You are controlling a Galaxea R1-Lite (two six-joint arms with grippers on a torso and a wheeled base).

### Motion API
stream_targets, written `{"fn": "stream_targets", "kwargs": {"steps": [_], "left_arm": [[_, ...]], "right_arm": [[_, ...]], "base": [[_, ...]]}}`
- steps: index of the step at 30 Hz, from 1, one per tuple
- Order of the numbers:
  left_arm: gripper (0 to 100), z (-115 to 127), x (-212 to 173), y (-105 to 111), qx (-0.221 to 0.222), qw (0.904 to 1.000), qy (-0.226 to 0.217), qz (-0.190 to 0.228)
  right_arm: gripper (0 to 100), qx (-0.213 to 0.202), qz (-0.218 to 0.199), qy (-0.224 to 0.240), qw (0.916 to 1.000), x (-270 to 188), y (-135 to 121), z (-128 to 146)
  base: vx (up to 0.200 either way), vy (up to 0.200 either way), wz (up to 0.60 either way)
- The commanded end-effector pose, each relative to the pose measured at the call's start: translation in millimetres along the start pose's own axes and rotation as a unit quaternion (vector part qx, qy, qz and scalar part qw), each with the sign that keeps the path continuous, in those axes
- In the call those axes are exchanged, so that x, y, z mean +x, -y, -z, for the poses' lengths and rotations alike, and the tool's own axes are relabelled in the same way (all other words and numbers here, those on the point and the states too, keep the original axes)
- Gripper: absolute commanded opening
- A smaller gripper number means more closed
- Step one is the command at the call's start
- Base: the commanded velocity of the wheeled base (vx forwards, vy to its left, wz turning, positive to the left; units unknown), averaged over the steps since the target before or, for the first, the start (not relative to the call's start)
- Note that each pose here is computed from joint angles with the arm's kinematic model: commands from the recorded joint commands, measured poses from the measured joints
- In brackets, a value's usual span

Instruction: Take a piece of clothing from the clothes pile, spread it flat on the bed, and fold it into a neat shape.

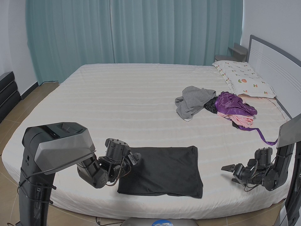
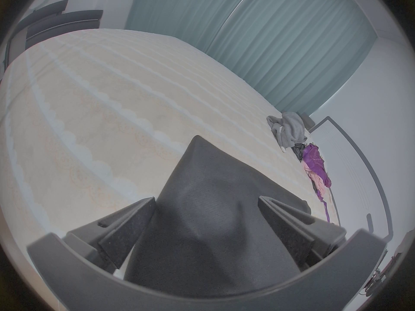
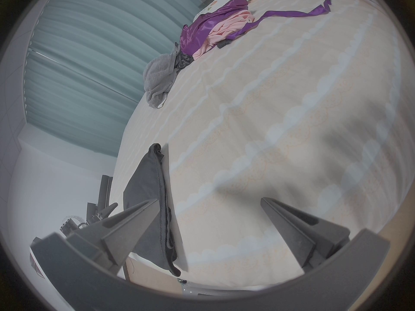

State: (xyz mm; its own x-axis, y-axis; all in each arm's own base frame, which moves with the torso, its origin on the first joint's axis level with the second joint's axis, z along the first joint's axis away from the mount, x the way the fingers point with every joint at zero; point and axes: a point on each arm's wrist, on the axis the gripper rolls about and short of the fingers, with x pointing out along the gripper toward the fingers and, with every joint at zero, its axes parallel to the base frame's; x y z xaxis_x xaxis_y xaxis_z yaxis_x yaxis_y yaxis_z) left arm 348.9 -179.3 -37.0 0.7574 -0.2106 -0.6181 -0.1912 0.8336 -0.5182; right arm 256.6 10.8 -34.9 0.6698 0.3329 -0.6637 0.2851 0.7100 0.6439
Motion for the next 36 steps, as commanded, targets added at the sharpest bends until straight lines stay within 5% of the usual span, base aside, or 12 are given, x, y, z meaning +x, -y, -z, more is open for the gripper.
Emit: {"fn": "stream_targets", "kwargs": {"steps": [1,17,18,36], "left_arm": [[100,3,3,-6,0.000,0.9999,-0.003,-0.010],[100,17,4,-11,0.031,0.9990,-0.007,-0.031],[0,17,5,-12,0.034,0.9989,-0.005,-0.034],[0,17,-1,-10,0.019,0.9986,0.013,-0.047]], "right_arm": [[100,0.000,0.000,-0.001,1.0000,0,0,0],[100,-0.001,0.001,-0.002,1.0000,0,0,1],[100,0.000,0.001,-0.002,1.0000,0,0,1],[100,-0.001,0.001,-0.002,1.0000,0,0,1]], "base": [[0.000,0.000,0.00],[0.000,0.000,0.00],[0.000,0.000,0.00],[0.000,0.000,0.00]]}}
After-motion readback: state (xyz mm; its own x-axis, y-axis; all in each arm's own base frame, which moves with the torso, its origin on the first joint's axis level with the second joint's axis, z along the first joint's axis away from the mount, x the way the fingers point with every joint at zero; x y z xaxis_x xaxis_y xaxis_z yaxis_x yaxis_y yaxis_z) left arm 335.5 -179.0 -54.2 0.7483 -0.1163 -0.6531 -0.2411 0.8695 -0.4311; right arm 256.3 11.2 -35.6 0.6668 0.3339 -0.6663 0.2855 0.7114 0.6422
